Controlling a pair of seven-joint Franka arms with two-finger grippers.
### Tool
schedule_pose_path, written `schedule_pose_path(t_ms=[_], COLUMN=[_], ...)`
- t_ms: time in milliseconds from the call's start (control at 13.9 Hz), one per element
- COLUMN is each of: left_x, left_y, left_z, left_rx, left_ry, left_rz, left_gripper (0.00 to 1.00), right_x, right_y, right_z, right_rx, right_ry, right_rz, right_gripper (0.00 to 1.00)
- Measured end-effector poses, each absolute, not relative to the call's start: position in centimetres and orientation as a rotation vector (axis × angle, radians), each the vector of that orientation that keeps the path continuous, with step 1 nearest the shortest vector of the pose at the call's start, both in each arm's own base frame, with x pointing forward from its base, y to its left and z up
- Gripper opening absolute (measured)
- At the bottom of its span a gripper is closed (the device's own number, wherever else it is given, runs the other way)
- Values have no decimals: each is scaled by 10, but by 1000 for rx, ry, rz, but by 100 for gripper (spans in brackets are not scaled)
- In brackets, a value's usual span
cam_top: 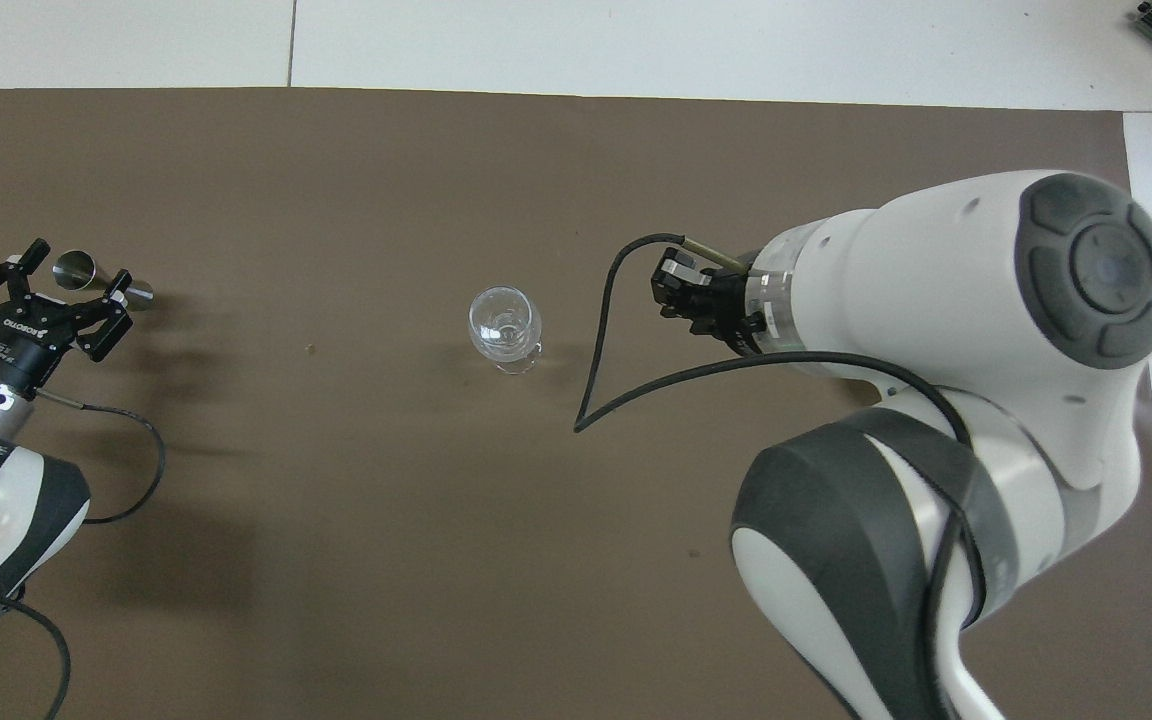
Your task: Pour wine and add ice with both arms
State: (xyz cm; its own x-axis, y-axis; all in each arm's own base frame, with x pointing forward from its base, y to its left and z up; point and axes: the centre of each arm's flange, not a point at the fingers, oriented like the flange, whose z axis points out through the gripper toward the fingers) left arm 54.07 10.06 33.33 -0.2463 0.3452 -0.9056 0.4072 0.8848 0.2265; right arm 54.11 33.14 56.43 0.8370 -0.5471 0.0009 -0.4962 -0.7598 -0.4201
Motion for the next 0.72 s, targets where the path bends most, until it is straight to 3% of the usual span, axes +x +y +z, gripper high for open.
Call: schedule_pose_path(t_ms=[718], left_x=[549], left_y=[61], left_z=[402], left_rx=[1256], left_ry=[1715], left_rz=[127], left_gripper=[100], right_x=[552], right_y=[378], right_z=[518], right_rx=[-2502], right_ry=[731], right_rz=[-151], right_gripper=[27])
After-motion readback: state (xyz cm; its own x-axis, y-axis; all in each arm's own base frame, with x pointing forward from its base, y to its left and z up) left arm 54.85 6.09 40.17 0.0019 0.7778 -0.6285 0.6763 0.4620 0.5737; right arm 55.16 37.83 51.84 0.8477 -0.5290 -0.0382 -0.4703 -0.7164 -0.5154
